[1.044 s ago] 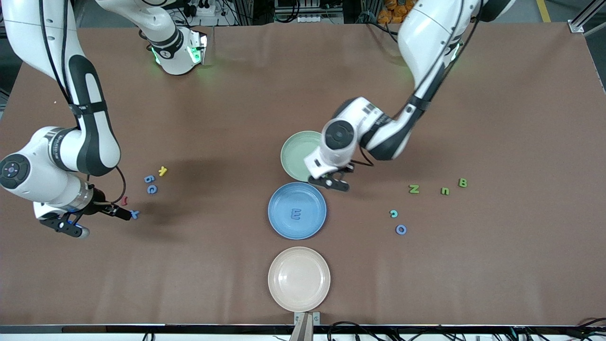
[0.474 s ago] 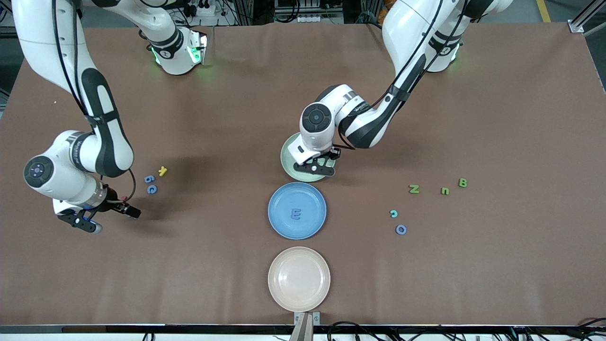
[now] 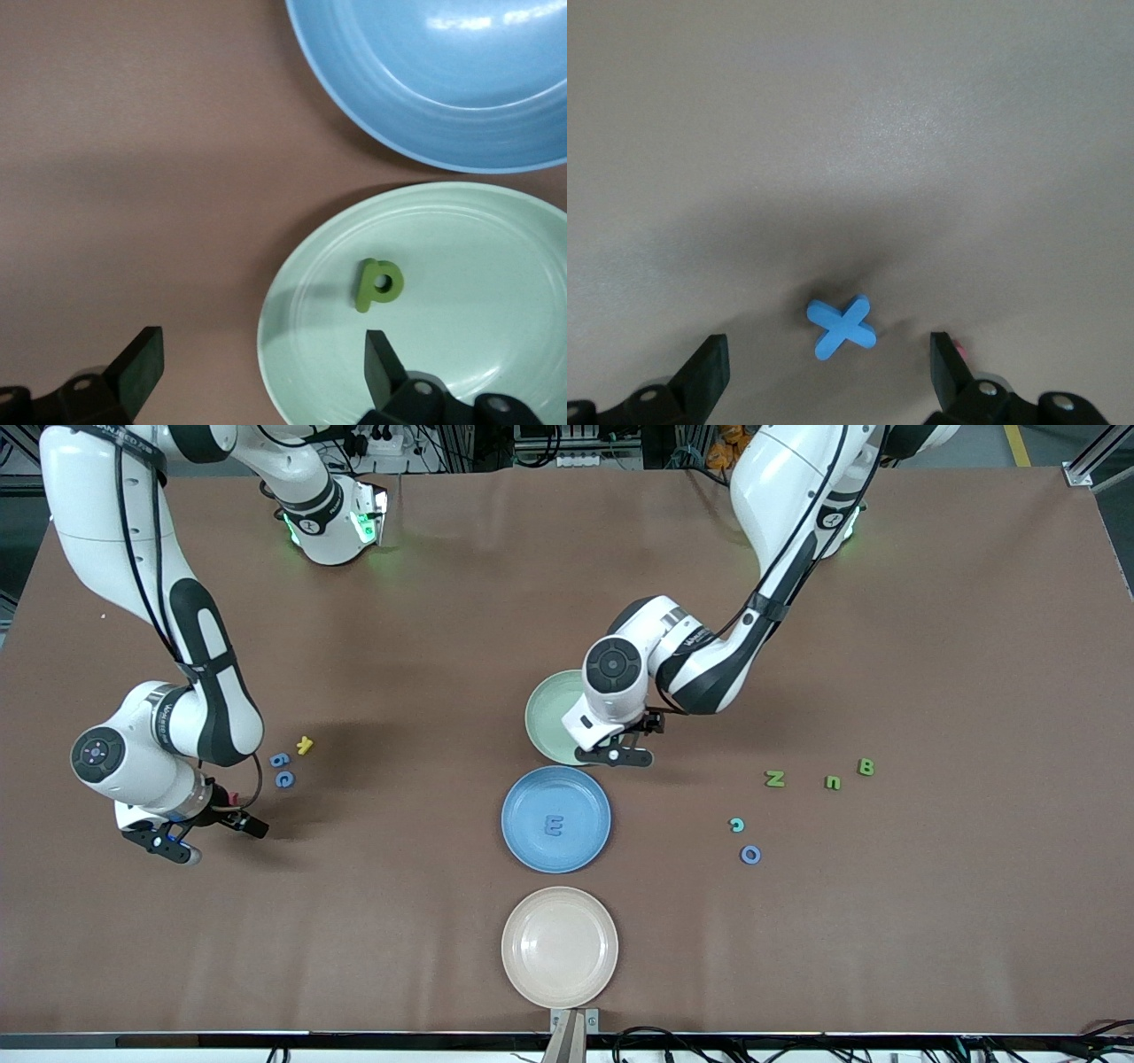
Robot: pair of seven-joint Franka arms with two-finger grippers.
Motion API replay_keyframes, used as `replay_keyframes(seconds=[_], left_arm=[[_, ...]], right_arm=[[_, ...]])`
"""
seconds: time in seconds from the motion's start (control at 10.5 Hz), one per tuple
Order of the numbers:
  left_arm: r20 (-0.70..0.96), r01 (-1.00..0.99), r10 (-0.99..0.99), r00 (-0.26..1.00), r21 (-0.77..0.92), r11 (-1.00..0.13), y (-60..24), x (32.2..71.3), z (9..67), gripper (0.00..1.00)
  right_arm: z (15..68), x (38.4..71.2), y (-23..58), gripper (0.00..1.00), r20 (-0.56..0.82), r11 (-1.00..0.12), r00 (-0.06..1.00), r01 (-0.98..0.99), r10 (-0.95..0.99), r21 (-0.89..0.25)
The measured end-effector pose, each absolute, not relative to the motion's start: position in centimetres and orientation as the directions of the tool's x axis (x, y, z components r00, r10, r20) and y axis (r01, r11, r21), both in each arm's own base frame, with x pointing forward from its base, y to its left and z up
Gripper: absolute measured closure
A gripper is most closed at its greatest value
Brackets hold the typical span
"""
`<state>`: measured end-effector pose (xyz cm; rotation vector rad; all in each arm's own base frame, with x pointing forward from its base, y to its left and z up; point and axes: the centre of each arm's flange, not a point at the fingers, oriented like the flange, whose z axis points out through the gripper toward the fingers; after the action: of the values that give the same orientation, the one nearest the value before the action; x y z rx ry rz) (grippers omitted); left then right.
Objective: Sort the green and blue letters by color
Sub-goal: 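Place the green p on the green plate while the right gripper reaches x, then grasp the blue x and carry it to the blue plate with the right gripper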
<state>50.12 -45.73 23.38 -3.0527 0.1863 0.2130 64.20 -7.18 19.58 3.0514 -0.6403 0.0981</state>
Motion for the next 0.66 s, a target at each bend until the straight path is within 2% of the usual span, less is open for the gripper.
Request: replay_keyframes(seconds=[0.47, 0.66], left_arm=[[-0.048, -0.115, -0.114, 0.992, -0.016, -0.993, -41.7, 47.1, 23.3, 0.0], [-0.02, -0.071, -0.07, 0.997, -0.033, -0.997, -37.4, 49.0, 23.8, 0.0]], right_arm=[[18.2, 64.4, -7.0, 0.0, 0.095, -0.908, 0.903, -0.42, -0.419, -0.007], [17.9, 64.4, -6.8, 0.04, 0.097, -0.907, 0.902, -0.421, -0.42, -0.011]])
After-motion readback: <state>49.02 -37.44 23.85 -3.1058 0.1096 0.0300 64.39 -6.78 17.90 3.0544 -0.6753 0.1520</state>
